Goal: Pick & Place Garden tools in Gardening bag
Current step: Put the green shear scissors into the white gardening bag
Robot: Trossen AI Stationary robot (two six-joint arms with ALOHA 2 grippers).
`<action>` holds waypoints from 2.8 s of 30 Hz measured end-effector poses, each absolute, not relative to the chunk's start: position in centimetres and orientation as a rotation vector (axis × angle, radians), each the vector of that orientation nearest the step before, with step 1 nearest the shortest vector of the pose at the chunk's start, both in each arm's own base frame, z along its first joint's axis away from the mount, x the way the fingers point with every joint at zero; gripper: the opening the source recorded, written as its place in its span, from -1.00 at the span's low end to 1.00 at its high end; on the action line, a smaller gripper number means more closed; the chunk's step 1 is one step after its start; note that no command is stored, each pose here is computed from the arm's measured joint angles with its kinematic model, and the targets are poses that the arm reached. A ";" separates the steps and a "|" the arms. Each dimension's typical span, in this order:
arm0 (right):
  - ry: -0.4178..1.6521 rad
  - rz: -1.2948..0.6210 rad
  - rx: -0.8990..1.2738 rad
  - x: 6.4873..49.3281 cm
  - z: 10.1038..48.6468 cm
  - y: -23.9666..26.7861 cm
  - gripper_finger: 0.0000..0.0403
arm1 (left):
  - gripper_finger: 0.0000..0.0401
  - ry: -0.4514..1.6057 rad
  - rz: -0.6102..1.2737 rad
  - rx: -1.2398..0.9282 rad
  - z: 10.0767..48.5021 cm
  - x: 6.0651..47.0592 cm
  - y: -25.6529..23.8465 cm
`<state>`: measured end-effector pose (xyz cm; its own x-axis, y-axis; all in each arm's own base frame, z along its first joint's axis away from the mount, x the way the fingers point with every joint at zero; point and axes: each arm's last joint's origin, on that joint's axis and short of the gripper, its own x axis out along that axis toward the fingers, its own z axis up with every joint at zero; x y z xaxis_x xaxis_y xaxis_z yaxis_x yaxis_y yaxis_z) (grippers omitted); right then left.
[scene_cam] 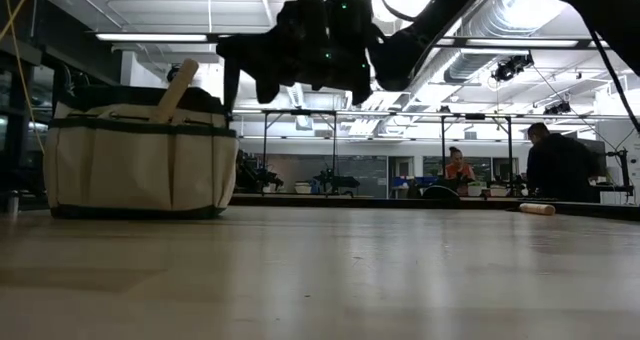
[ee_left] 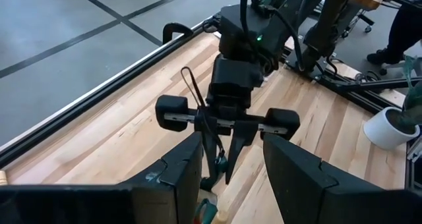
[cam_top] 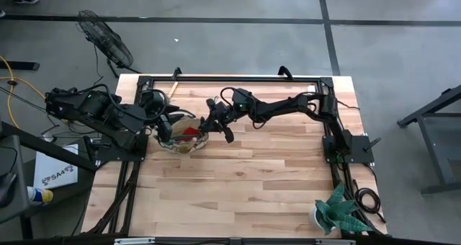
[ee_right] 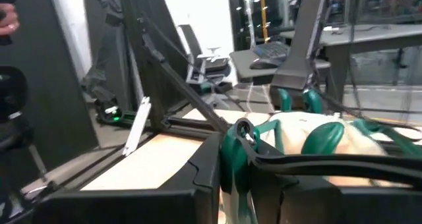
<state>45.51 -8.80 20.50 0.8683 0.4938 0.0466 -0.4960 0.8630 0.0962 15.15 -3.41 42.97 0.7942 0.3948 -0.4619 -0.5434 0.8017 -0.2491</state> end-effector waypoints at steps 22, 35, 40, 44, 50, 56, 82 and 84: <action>0.077 0.444 0.110 46.3 18.8 -9.2 -0.79 | -0.22 0.411 0.512 -0.368 43.0 15.2 -3.4; 0.061 0.434 0.104 46.5 19.0 -8.6 -0.65 | -0.22 0.415 0.509 -0.360 43.0 15.1 -3.4; 0.069 0.437 0.111 46.5 18.9 -8.4 -0.65 | -0.22 0.414 0.509 -0.360 43.0 15.1 -3.4; 0.093 0.434 0.170 46.5 18.8 -8.4 -0.64 | -0.22 0.415 0.508 -0.361 43.0 15.1 -3.4; 0.098 0.435 0.191 46.4 19.1 -8.5 -0.59 | -0.22 0.416 0.505 -0.362 43.0 15.2 -3.4; 0.105 0.428 0.236 46.4 19.1 -8.5 -0.18 | -0.22 0.415 0.504 -0.363 43.0 15.2 -3.4; 0.202 0.330 0.165 45.2 21.6 -8.3 0.41 | -0.22 0.414 0.484 -0.377 43.0 15.2 -3.5; 0.213 0.311 0.136 44.9 22.2 -8.3 0.41 | -0.22 0.415 0.483 -0.377 43.0 15.2 -3.5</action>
